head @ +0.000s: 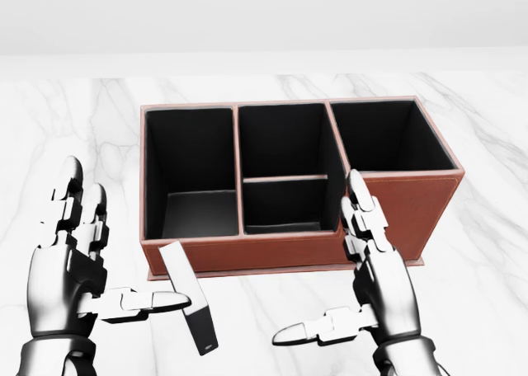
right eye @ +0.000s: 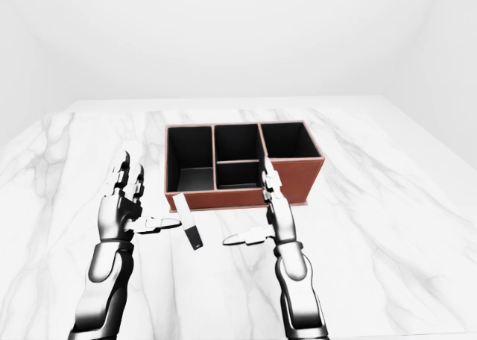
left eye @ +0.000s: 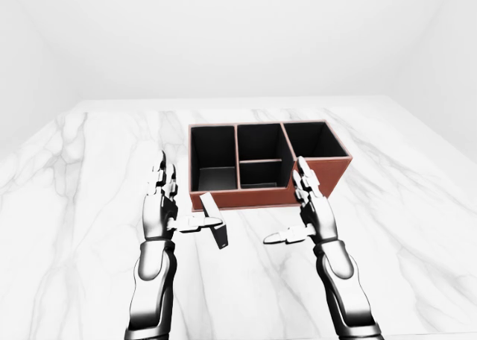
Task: Pick up the book and place it in the right compartment of the caddy.
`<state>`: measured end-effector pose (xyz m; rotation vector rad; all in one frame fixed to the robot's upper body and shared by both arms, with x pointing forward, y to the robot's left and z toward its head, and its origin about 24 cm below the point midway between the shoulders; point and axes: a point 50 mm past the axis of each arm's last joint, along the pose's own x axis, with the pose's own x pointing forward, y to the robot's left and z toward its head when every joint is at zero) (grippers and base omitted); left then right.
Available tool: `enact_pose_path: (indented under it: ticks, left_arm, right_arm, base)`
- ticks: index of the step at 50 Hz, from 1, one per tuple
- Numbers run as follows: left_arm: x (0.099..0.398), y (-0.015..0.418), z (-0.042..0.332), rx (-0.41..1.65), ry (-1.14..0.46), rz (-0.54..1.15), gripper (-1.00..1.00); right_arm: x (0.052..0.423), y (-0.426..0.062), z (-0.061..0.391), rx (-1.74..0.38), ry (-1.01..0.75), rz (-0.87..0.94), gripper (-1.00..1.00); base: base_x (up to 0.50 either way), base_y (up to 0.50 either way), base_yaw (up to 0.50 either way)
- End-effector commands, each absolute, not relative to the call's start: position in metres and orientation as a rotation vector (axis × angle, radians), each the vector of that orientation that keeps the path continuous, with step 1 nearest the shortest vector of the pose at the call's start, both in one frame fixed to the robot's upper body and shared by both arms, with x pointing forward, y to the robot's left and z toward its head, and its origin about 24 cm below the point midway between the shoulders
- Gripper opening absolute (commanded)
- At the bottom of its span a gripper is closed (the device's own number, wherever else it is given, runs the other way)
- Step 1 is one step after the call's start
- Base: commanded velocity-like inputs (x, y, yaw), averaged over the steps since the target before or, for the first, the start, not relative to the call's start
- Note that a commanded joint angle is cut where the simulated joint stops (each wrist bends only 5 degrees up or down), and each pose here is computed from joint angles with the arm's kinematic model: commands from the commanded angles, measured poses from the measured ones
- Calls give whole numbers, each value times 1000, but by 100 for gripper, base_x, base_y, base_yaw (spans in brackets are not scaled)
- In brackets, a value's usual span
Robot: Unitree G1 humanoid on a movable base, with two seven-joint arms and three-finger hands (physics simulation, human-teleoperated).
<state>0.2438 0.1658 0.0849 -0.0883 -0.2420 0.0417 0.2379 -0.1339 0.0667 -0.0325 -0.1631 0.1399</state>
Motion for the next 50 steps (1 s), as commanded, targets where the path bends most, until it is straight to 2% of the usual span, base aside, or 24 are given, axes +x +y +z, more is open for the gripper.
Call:
enact_pose_path:
  ticks: [1, 15, 39, 50]
  left_arm:
    - [244, 167, 84, -64, -229, 58, 100]
    - [244, 167, 84, -73, -226, 51, 100]
    - [245, 167, 82, -72, -222, 50, 100]
    - [245, 167, 81, -73, -221, 48, 100]
  right_arm:
    - [237, -132, 68, -30, -167, 151, 100]
    - [235, -129, 70, -32, -176, 154, 100]
    - [244, -111, 41, -63, -56, 175, 100]
    - [246, -105, 40, -69, -54, 182, 100]
  base:
    - [0, 0, 0]
    - [0, 0, 0]
    - [0, 0, 0]
    - [0, 0, 0]
